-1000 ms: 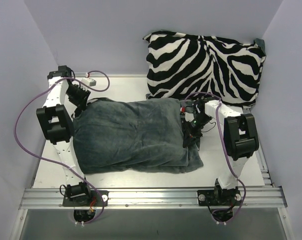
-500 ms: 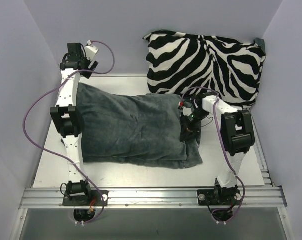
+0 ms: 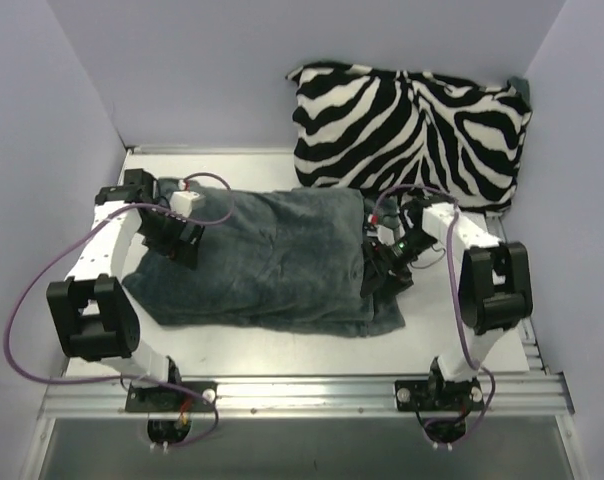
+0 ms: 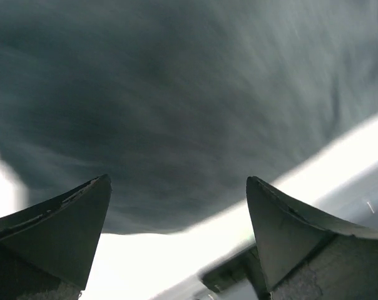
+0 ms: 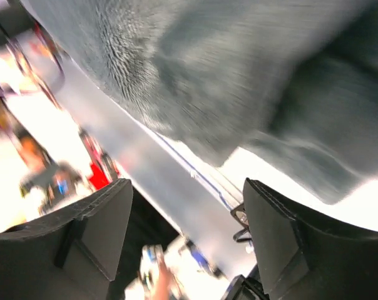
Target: Put the pillow into the pillowcase
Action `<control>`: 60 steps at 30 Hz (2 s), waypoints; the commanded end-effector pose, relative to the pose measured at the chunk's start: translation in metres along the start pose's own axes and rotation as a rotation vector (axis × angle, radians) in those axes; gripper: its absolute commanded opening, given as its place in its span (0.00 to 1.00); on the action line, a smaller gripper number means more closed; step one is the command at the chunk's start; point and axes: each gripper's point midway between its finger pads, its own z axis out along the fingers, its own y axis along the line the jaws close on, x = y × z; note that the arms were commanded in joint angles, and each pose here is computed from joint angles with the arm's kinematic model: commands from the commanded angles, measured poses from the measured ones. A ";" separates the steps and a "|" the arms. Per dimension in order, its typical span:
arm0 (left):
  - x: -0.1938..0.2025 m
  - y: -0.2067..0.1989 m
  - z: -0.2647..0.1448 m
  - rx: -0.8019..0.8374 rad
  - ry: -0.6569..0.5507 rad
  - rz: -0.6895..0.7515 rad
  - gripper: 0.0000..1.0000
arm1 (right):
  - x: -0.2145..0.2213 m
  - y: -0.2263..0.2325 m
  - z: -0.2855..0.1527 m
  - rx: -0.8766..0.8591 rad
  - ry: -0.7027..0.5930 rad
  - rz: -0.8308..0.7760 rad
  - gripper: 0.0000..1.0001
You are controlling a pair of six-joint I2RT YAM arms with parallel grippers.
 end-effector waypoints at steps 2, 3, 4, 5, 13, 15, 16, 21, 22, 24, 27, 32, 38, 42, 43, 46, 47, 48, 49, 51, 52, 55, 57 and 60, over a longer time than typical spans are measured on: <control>0.066 -0.023 0.036 0.054 0.190 -0.024 0.97 | 0.025 -0.002 0.043 0.027 0.196 -0.013 0.66; 0.084 -0.014 0.044 -0.003 0.254 -0.039 0.96 | 0.017 -0.009 0.055 0.058 0.182 -0.040 0.48; 0.083 0.000 0.053 -0.052 0.248 -0.051 0.82 | 0.014 -0.020 0.062 0.082 0.202 -0.015 0.35; 0.085 0.012 0.055 -0.097 0.258 -0.062 0.41 | 0.009 -0.021 0.063 0.078 0.197 -0.014 0.20; 0.061 0.121 -0.014 -0.194 0.086 -0.157 0.04 | 0.006 0.024 0.030 -0.030 0.107 -0.171 0.00; 0.034 0.094 -0.017 -0.075 -0.005 -0.122 0.30 | 0.009 0.062 0.032 -0.135 0.113 -0.225 0.37; 0.027 0.078 -0.023 -0.037 -0.017 -0.113 0.60 | 0.010 0.078 0.027 -0.158 0.090 -0.254 0.52; -0.056 0.033 -0.056 -0.026 -0.246 -0.030 0.97 | -0.016 0.077 -0.012 -0.284 -0.135 -0.089 0.59; -0.070 0.022 -0.062 -0.032 -0.278 -0.029 0.97 | -0.026 0.064 -0.017 -0.270 -0.180 -0.040 0.56; -0.102 -0.017 -0.057 -0.028 -0.303 0.068 0.97 | -0.055 0.023 -0.027 -0.154 -0.315 0.090 0.47; -0.147 -0.085 -0.037 -0.042 -0.402 0.112 0.97 | -0.085 -0.013 -0.036 -0.042 -0.448 0.201 0.38; -0.194 -0.181 0.001 -0.079 -0.509 0.040 0.97 | -0.109 -0.045 -0.013 0.022 -0.460 0.292 0.40; -0.227 -0.281 0.063 -0.136 -0.476 0.104 0.97 | -0.093 -0.095 0.031 0.163 -0.335 0.424 0.41; -0.233 -0.288 0.122 -0.290 -0.431 0.098 0.97 | -0.065 -0.113 0.032 0.216 -0.277 0.482 0.47; -0.233 -0.279 0.131 -0.345 -0.423 0.091 0.97 | -0.060 -0.113 0.031 0.218 -0.269 0.499 0.48; -0.225 -0.245 0.159 -0.537 -0.387 0.122 0.98 | -0.052 -0.116 0.022 0.291 -0.282 0.500 0.49; -0.222 -0.226 0.164 -0.595 -0.366 0.122 0.97 | -0.047 -0.119 0.019 0.314 -0.276 0.502 0.49; -0.209 -0.208 0.174 -0.653 -0.313 0.135 0.97 | -0.046 -0.120 0.016 0.327 -0.278 0.501 0.50; -0.201 -0.193 0.177 -0.668 -0.282 0.123 0.97 | -0.042 -0.124 0.014 0.359 -0.277 0.506 0.50; -0.184 -0.158 0.173 -0.668 -0.221 0.076 0.89 | -0.038 -0.129 0.011 0.391 -0.268 0.504 0.51; -0.178 -0.158 0.175 -0.604 -0.197 0.061 0.84 | -0.037 -0.134 0.010 0.418 -0.264 0.505 0.52; -0.160 -0.171 0.169 -0.292 -0.114 -0.003 0.27 | -0.041 -0.138 0.009 0.427 -0.257 0.509 0.51; -0.151 -0.180 0.153 -0.103 -0.069 -0.003 0.00 | -0.051 -0.137 0.002 0.428 -0.276 0.491 0.50; -0.137 -0.239 0.116 0.402 -0.053 -0.013 0.00 | -0.075 -0.119 -0.013 0.383 -0.339 0.405 0.45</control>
